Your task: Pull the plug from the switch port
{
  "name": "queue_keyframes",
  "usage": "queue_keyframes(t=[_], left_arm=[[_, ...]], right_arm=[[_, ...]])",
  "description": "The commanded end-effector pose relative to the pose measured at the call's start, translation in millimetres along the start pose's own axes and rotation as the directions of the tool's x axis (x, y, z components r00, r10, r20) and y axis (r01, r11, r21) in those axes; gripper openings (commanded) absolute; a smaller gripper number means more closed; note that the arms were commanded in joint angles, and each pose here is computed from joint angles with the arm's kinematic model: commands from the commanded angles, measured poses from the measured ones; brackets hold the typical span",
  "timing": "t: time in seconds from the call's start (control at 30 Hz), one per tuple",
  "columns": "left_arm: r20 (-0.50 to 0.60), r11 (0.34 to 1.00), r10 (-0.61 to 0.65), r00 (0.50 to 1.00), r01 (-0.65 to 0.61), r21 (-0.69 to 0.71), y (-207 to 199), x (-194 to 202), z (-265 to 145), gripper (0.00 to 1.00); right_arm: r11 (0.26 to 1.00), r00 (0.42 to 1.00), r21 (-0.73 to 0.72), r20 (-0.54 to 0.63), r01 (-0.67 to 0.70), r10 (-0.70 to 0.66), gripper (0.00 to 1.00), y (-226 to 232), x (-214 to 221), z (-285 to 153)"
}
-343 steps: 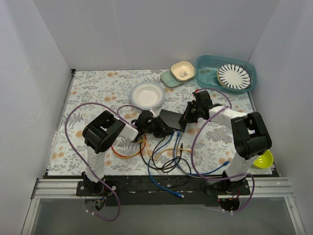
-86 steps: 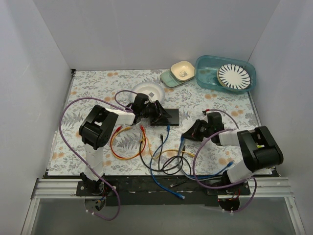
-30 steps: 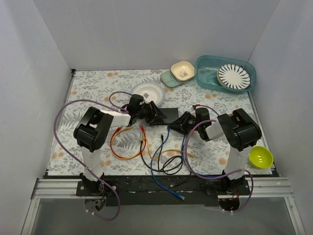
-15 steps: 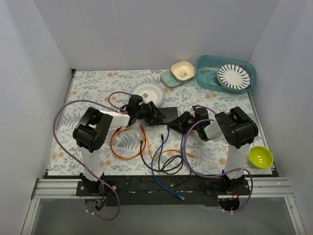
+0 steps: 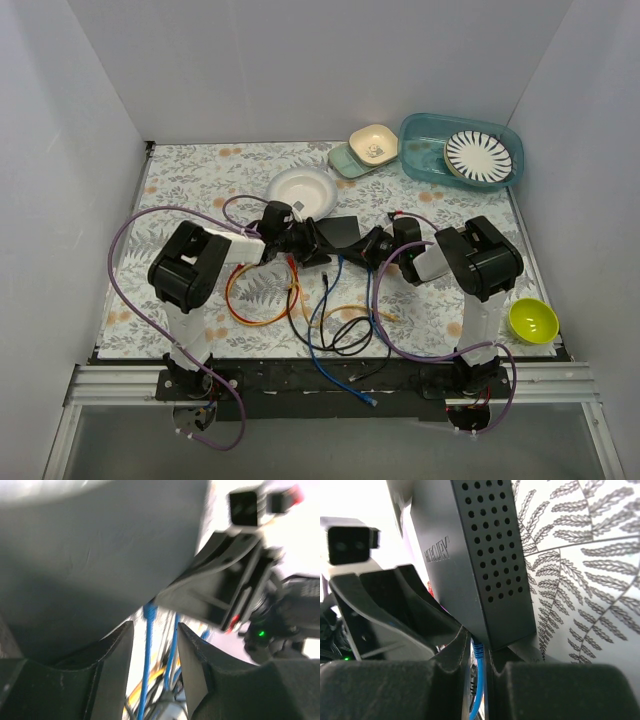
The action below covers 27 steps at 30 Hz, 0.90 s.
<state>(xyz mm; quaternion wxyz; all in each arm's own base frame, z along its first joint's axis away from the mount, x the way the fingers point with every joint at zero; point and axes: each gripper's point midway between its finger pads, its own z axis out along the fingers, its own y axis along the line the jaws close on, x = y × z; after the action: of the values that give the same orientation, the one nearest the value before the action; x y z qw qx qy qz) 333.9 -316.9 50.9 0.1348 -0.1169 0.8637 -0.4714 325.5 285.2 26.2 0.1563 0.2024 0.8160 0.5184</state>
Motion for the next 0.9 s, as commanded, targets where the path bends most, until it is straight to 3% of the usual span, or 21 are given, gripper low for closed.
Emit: queue_keyframes(t=[0.0,0.37,0.5,0.53,0.6,0.63,0.8,0.87], left_arm=[[-0.016,0.994,-0.039,0.999,0.037,-0.103,31.6,10.2,-0.6,0.41],[0.014,0.986,-0.073,0.997,0.075,-0.147,44.8,2.6,9.2,0.4],[0.038,0.99,-0.063,0.997,0.067,-0.122,33.4,-3.2,5.7,0.41],[0.052,0.993,-0.045,0.998,0.051,-0.107,25.6,-6.5,1.2,0.41],[0.069,0.994,-0.024,0.997,0.031,-0.103,18.7,-9.9,-3.8,0.41],[0.08,0.996,-0.009,0.997,0.017,-0.091,9.8,-12.4,-10.0,0.41],[0.106,0.997,0.039,0.994,-0.031,-0.074,-8.6,-15.5,-25.5,0.41],[0.129,0.997,0.053,0.99,-0.046,-0.061,-18.1,-17.1,-34.4,0.42]], right_arm=[[0.997,0.991,0.021,-0.113,0.07,-0.067,0.01,-12.1,23.3,-0.2],[0.982,0.954,0.12,-0.28,0.145,-0.106,0.01,-54.1,71.9,-40.2],[0.97,0.964,0.119,-0.184,0.214,-0.19,0.01,-36.0,57.1,-55.5],[0.951,0.965,0.169,-0.098,0.259,-0.245,0.01,-25.1,39.7,-62.5],[0.897,0.929,0.251,-0.033,0.365,-0.368,0.01,-7.5,11.7,-69.7],[0.851,0.924,0.382,-0.021,0.36,-0.381,0.01,-17.1,2.2,-86.6],[0.646,0.847,0.61,-0.082,0.459,-0.525,0.01,-29.0,-26.2,-126.9],[0.636,0.846,0.617,-0.095,0.464,-0.525,0.01,-33.7,-22.3,-132.4]])
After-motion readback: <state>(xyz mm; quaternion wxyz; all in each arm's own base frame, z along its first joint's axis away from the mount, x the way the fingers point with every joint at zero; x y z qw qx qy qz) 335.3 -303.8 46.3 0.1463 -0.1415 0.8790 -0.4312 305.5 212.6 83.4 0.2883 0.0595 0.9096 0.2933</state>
